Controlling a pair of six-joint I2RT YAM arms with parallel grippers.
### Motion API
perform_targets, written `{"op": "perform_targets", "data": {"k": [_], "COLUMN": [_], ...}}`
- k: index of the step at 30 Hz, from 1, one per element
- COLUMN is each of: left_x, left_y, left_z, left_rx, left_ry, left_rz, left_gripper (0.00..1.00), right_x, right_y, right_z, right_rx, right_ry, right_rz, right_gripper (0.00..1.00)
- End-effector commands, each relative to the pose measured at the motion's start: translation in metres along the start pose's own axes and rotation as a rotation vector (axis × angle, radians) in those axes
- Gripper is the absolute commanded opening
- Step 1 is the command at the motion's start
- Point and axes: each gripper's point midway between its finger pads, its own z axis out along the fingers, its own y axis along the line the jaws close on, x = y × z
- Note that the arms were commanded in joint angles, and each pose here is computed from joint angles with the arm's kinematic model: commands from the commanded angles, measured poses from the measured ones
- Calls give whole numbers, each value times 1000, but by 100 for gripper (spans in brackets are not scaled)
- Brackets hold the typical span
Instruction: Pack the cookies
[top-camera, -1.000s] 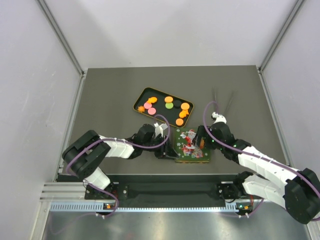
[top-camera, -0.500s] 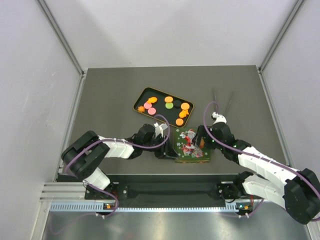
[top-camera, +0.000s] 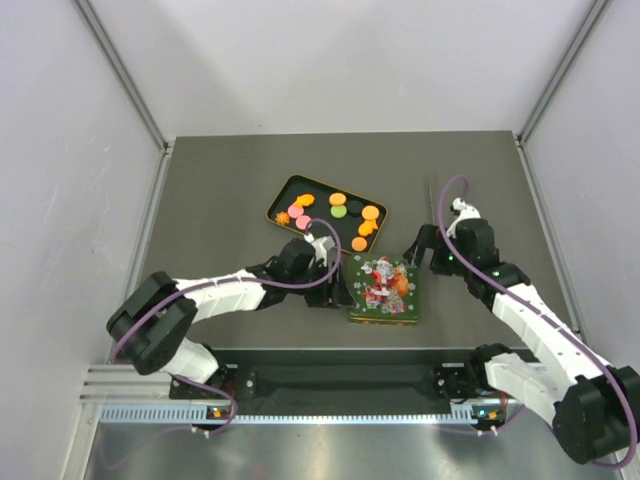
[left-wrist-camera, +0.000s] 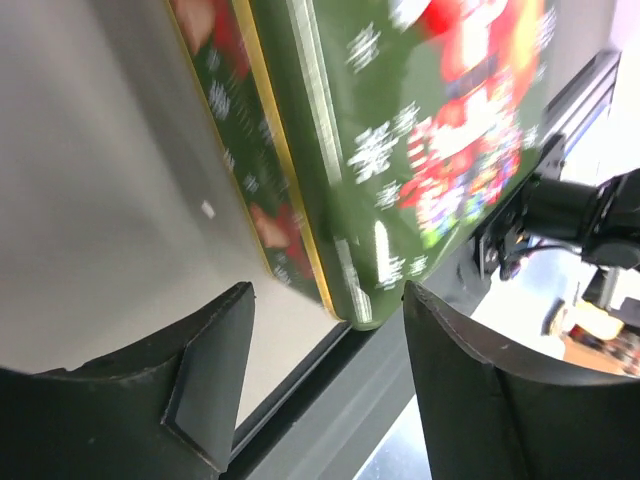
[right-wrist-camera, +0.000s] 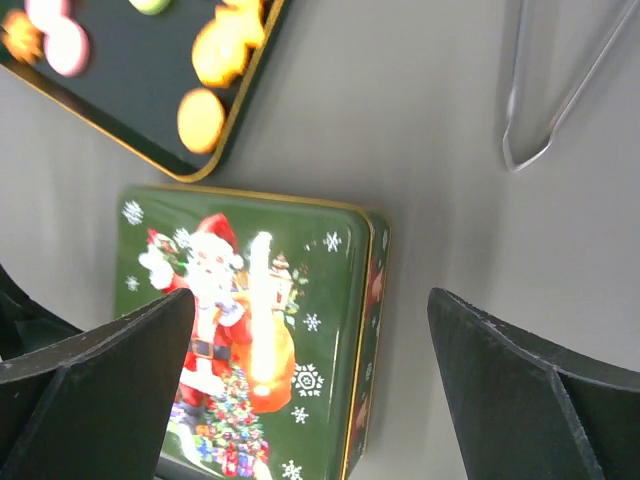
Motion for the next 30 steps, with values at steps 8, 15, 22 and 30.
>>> {"op": "perform_targets", "data": {"k": [8,15,22,30], "left_x": [-91,-124,-121,-115], "left_y": [-65,-81,-76,-73], "left_z": [-64,-120,-139,-152], "left_rx": [-50,-131,-143,-142], "left_ry": [-242,-421,-481,-515], "left_rz": [231,329,335,338], "left_gripper": [68,71,72,73], "right_x": [-57,-79,-87,-99], "right_y": [34,44,38,31], "right_z": [-40,-67,-82,-89], "right_rx": [-114,-129,-94,-54], "right_ry": [-120,-203,-268,-350], "right_rz": [-58,-72,-65,-41], "right_gripper": [100,100,100,100]}}
